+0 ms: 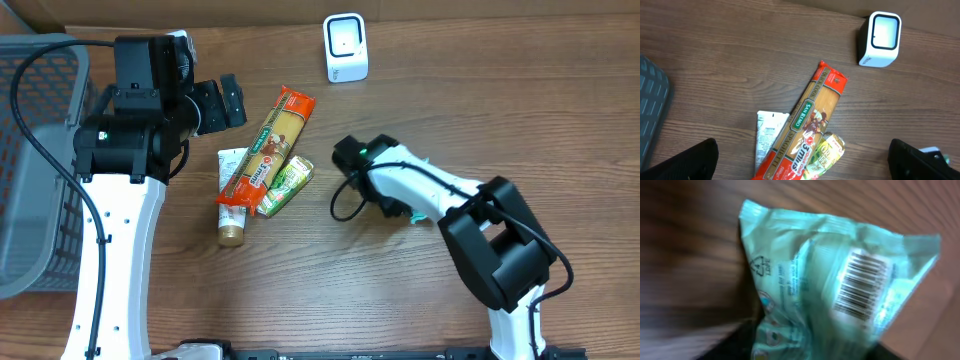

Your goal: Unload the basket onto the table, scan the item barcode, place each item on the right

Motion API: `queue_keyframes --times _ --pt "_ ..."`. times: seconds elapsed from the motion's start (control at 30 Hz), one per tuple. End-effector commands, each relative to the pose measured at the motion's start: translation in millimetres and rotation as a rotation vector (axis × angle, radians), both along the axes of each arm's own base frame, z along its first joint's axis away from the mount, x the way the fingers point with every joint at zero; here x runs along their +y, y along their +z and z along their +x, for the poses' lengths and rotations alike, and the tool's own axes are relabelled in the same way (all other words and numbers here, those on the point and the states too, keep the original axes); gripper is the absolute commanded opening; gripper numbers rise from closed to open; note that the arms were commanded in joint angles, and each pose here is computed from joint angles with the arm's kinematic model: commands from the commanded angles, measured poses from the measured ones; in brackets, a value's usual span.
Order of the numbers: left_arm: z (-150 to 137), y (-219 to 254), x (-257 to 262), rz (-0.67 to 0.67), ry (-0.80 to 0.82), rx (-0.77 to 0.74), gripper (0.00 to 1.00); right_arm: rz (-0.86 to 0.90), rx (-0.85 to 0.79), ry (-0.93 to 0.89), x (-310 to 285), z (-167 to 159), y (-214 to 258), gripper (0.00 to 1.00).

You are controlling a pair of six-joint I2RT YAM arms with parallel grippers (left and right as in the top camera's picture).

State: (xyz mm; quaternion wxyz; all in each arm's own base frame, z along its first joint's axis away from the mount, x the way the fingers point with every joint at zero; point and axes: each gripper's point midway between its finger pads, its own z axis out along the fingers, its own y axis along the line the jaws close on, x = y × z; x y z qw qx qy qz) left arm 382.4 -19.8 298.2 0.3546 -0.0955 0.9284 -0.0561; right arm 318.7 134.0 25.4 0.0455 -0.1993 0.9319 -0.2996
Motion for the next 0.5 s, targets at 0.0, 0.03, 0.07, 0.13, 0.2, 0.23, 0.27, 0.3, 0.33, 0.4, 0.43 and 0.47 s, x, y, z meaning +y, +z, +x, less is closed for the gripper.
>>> queue_keyframes --times 0.0,0.03,0.07,0.13,0.2,0.23,0.27,0.3,0.33,0.4,0.43,0.47 --pt "1 3 2 0.000 0.018 -0.010 0.99 0.044 0.012 0.033 22 -8 -4 0.67" --pt "1 3 2 0.001 0.018 -0.009 0.99 0.045 0.011 0.041 25 -9 -4 0.68" --pt "1 3 2 0.001 0.018 -0.009 1.00 0.046 0.009 0.049 28 -10 -4 0.70" --pt "1 3 2 0.000 0.018 -0.009 0.99 0.060 -0.005 0.064 35 -9 -5 0.72" --pt "1 3 2 0.000 0.018 -0.010 1.00 0.068 -0.014 0.065 37 -7 -6 0.69" --pt "1 3 2 0.001 0.018 -0.010 1.00 0.071 -0.018 0.065 38 -6 -6 0.66" --pt "1 3 2 0.000 0.018 -0.009 0.99 0.075 -0.022 0.064 39 -5 -6 0.62" --pt "1 3 2 0.001 0.018 -0.010 1.00 0.081 -0.024 0.064 40 -5 -6 0.59" --pt "1 3 2 0.000 0.018 -0.010 1.00 0.085 -0.026 0.064 41 -4 -7 0.54" --pt "1 3 2 0.000 0.018 -0.009 1.00 0.108 -0.022 0.060 45 -5 -9 0.45" --pt "1 3 2 0.001 0.018 -0.009 1.00 0.144 -0.007 0.054 50 -7 -12 0.39" --pt "1 3 2 0.000 0.018 -0.009 0.99 0.163 0.001 0.050 53 -8 -14 0.35"
